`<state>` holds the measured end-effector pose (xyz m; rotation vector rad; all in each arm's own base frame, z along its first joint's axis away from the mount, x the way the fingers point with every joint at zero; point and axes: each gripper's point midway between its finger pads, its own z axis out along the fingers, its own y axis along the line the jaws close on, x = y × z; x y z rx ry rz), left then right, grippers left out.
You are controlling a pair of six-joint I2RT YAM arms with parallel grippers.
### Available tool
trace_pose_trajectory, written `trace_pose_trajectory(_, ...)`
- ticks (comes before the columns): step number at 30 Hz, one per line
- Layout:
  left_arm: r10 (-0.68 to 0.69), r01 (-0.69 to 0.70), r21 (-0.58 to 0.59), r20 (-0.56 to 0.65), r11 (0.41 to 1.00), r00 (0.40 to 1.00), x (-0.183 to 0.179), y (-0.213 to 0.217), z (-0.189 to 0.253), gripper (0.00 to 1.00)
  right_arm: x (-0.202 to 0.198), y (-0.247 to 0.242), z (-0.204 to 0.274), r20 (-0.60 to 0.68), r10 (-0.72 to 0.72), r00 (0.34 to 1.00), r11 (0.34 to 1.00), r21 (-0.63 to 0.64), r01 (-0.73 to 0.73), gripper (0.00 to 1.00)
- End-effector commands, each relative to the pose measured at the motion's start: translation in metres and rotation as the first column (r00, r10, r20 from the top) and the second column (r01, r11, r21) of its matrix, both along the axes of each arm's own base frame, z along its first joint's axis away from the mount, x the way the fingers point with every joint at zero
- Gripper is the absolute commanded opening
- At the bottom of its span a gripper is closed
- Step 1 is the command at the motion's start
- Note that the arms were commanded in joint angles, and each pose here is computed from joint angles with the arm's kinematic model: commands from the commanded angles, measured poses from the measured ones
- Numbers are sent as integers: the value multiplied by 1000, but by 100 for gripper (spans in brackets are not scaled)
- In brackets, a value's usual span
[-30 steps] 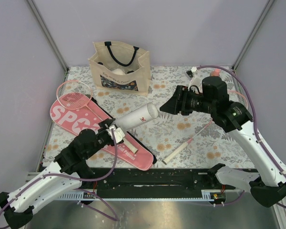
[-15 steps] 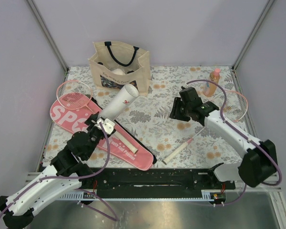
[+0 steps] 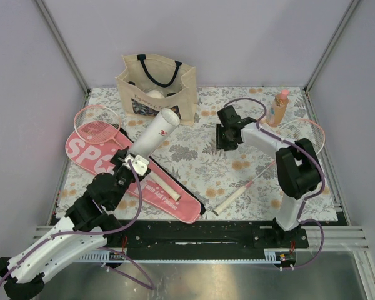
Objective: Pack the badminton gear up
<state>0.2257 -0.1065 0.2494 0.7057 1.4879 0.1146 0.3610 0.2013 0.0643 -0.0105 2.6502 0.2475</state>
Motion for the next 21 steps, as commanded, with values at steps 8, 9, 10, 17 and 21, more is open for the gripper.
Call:
trace_pose_trajectory(8,8,2,-108,95,994,995,1,-1,39,53,24,0,-27,-46,-5,999,999,-37,3,45)
trace_pose_trajectory(9,9,1,-110,96,994,995,1,-1,39,53,24,0,-30,-49,-6,999,999,-42,4,45)
trace_pose_trajectory(10,6,4,-108,95,994,995,1,-1,39,53,23,0,-32,-57,-7,998,999,-43,5,45)
trace_pose_trajectory(17,-2,11,-103,93,995,996,1,-3,38,53,15,-5,-50,-111,-12,994,997,-72,4,34)
trace_pose_trajectory(21,-10,19,-99,89,995,996,1,-5,36,53,10,-10,-52,-115,-16,993,996,-86,6,19)
